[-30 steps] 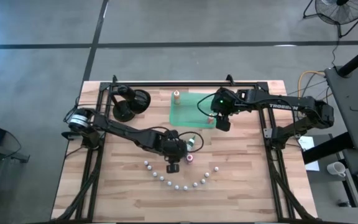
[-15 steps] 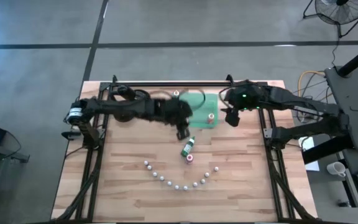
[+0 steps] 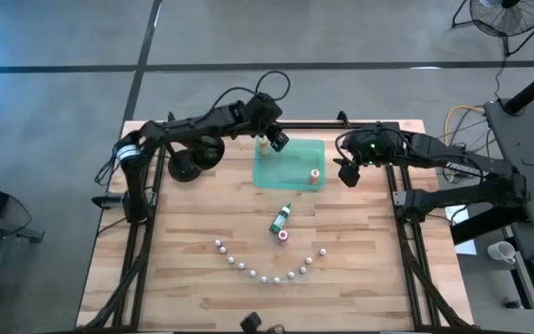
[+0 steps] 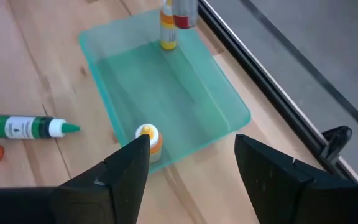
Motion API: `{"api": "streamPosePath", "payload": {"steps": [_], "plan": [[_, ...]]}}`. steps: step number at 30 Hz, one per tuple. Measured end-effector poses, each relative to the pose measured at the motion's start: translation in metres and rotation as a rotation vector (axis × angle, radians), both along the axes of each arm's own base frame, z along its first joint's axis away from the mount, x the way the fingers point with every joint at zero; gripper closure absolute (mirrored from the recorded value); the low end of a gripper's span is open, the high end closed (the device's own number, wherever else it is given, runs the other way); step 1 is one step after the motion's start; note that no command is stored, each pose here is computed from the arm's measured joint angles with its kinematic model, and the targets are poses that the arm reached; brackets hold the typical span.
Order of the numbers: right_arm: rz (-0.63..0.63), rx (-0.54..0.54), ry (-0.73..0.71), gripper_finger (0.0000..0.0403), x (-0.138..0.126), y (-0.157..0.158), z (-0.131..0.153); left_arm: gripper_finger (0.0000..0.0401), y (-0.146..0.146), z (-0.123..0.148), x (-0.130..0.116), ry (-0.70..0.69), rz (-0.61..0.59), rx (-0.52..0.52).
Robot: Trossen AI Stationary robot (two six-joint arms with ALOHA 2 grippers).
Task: Pick & Place food coloring
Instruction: Put the large red food coloring bottle into the green bin
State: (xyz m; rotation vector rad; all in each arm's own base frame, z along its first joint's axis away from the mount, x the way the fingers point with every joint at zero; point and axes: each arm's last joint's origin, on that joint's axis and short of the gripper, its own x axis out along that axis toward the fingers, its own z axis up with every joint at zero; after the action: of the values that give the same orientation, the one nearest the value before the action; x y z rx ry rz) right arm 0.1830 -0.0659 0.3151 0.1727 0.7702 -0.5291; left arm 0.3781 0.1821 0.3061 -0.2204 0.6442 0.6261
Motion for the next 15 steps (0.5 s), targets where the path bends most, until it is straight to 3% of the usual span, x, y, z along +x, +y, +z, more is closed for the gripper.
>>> {"api": "streamPosePath", "payload": {"steps": [6,15], "plan": [[-0.045,-0.013,0.020,0.0175,0.012,-0.005,-0.007,0.0310,0.017,-0.018,0.004,0.069,-0.031,0.049],[-0.163,0.049,0.004,0.0175,0.026,-0.013,-0.017,0.0306,0.020,-0.027,0.002,0.111,-0.109,0.006]]}}
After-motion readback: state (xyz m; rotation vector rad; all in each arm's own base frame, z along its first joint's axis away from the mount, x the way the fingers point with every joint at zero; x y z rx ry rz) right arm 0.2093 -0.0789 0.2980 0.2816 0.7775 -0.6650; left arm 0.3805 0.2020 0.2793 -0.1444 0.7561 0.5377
